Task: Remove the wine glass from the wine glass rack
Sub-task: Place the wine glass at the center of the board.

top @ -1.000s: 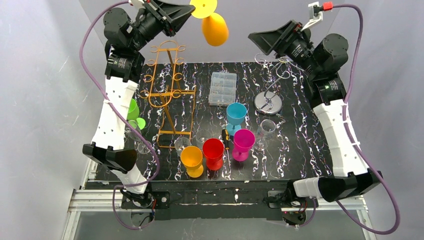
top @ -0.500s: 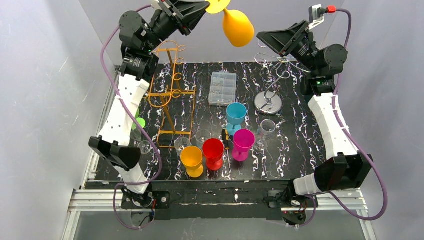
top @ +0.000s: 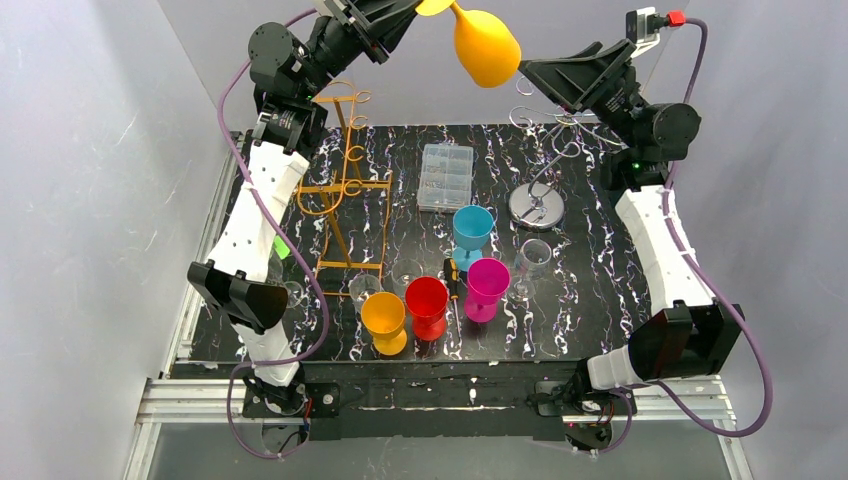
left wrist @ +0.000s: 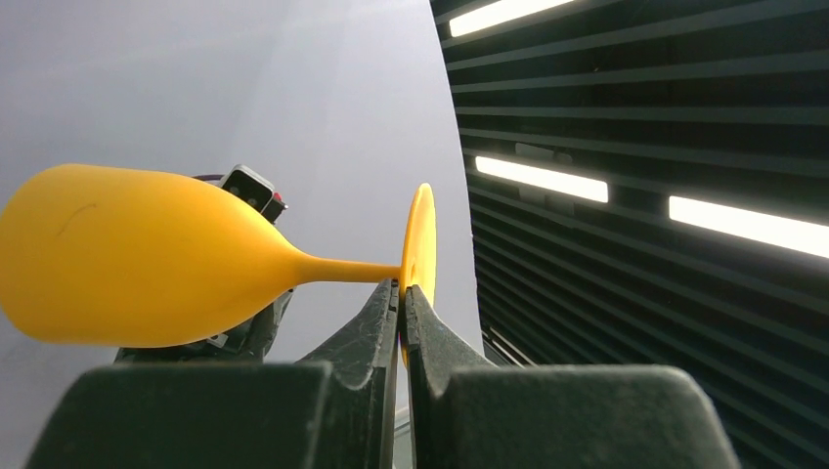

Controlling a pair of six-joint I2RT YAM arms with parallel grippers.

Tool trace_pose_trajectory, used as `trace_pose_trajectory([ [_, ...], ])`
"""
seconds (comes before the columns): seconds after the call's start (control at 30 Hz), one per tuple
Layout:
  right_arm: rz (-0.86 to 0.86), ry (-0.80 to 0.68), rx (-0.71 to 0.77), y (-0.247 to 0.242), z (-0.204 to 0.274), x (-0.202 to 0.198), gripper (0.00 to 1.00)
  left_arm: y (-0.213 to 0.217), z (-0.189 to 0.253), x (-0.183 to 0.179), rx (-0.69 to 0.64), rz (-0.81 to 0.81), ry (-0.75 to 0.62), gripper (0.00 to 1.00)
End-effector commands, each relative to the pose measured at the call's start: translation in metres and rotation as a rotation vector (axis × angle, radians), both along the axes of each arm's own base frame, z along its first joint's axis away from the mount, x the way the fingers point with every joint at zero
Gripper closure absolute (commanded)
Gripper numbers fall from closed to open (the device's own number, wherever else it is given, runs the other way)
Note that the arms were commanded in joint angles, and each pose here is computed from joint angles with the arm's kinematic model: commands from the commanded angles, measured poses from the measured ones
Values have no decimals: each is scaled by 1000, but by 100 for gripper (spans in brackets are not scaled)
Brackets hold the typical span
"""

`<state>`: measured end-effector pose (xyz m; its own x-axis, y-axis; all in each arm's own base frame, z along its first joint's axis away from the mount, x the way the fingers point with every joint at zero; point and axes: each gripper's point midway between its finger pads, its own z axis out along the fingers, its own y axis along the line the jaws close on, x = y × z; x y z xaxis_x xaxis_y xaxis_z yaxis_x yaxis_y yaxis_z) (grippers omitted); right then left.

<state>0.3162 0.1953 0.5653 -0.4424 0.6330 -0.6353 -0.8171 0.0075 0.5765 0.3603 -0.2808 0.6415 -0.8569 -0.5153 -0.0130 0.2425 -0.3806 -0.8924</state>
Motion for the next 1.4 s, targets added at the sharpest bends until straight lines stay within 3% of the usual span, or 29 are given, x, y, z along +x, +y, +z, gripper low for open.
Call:
trace_pose_trajectory([
  [0.0, 23, -67, 17, 0, 7, -9, 6, 9, 28, -26, -52, -8, -85, 100],
  [0.37, 13, -57, 14, -1, 1, -6, 8, 11, 30, -31, -55, -13, -96, 100],
  [0.87, 131, -136, 153, -7, 31, -19, 28, 0, 27, -35, -81, -72, -84, 100],
  [1.1, 153, -142, 190, -10, 34, -23, 53, -1, 26, -34, -104, -89, -81, 100],
  [1.23, 162, -147, 210, -12, 36, -26, 63, -3, 21, -31, -103, -96, -65, 100],
  [1.37, 166, -152, 221, -13, 39, -30, 79, -5, 14, -27, -96, -97, -50, 94],
])
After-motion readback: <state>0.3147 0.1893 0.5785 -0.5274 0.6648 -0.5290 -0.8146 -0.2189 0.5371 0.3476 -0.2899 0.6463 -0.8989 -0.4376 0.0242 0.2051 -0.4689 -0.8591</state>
